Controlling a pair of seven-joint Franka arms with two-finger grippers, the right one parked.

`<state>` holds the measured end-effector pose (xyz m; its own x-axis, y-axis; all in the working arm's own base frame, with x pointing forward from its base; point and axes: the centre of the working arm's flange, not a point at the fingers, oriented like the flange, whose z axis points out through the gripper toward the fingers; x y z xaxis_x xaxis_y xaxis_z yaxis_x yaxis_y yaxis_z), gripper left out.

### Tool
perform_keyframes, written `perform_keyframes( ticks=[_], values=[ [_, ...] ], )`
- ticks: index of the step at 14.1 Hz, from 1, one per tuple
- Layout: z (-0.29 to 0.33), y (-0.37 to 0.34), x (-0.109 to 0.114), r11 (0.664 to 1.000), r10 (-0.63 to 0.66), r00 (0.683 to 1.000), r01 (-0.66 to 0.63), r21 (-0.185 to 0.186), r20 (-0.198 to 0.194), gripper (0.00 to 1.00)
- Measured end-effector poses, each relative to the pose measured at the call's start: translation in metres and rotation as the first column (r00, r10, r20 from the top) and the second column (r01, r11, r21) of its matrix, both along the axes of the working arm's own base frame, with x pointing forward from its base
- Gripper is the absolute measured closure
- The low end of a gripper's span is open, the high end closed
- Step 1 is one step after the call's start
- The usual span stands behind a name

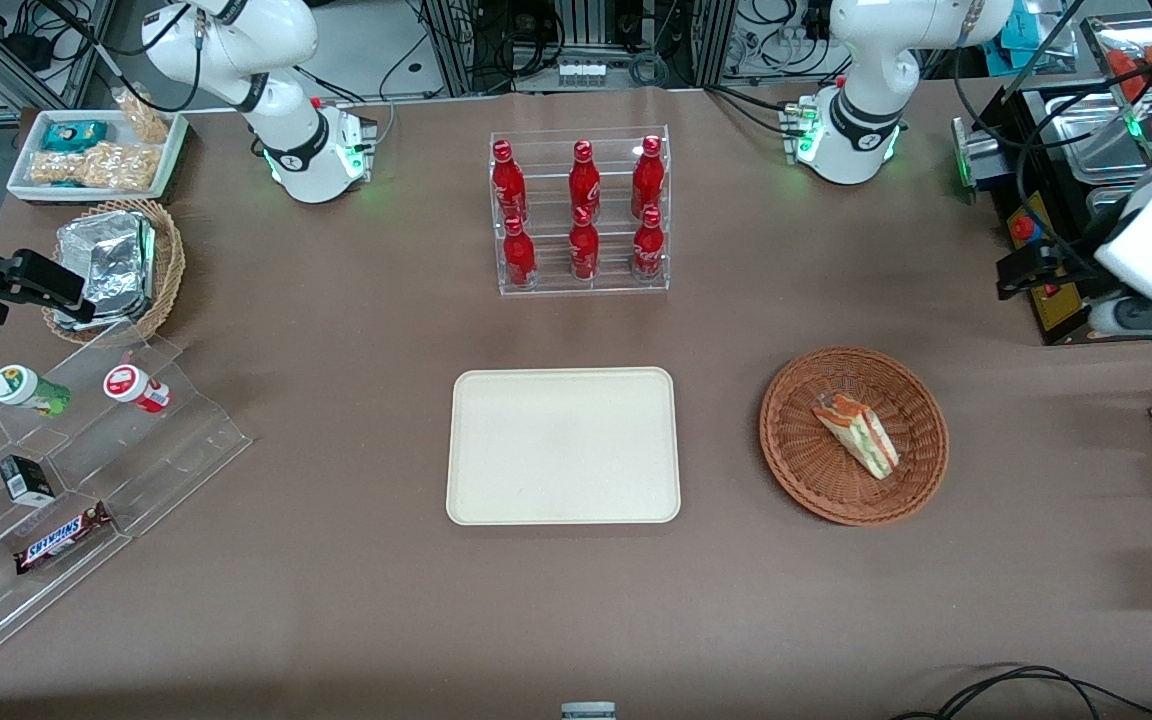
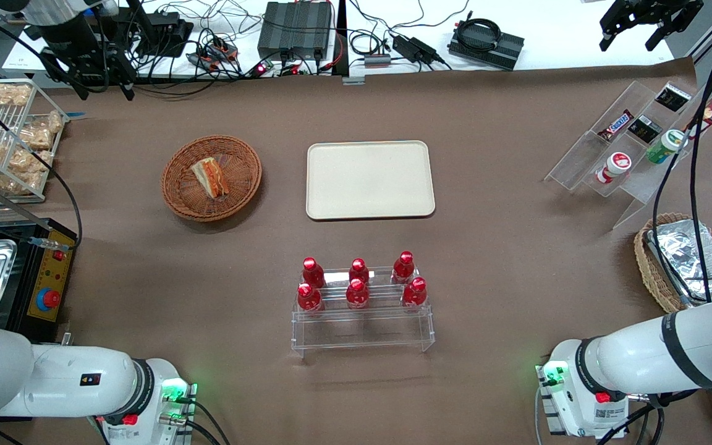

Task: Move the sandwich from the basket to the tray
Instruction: 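Move the left gripper over the wicker basket above the sandwich, then lower the left gripper and close it on the wrapped sandwich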

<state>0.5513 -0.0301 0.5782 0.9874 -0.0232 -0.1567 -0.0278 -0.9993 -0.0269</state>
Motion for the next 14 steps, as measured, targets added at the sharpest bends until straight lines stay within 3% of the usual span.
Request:
perform_keyframes(
  ticks=[2, 3, 7, 9, 12, 14],
  values=[
    [-0.033, -0.007, 0.007, 1.0, 0.013, 0.999, -0.012, 0.006, -0.033, 0.0],
    [-0.053, -0.011, 0.012, 0.999, 0.034, 0.999, -0.034, 0.011, -0.029, 0.0],
    [-0.15, -0.029, 0.028, 0.987, 0.158, 0.987, -0.158, 0.027, 0.02, 0.0],
    [-0.192, -0.041, 0.027, 0.965, 0.257, 0.966, -0.259, 0.038, 0.04, 0.0],
    [-0.234, -0.055, 0.033, 0.875, 0.476, 0.876, -0.481, 0.051, 0.077, 0.0],
    [-0.252, -0.072, 0.036, 0.775, 0.623, 0.776, -0.629, 0.056, 0.102, 0.0]
  ],
)
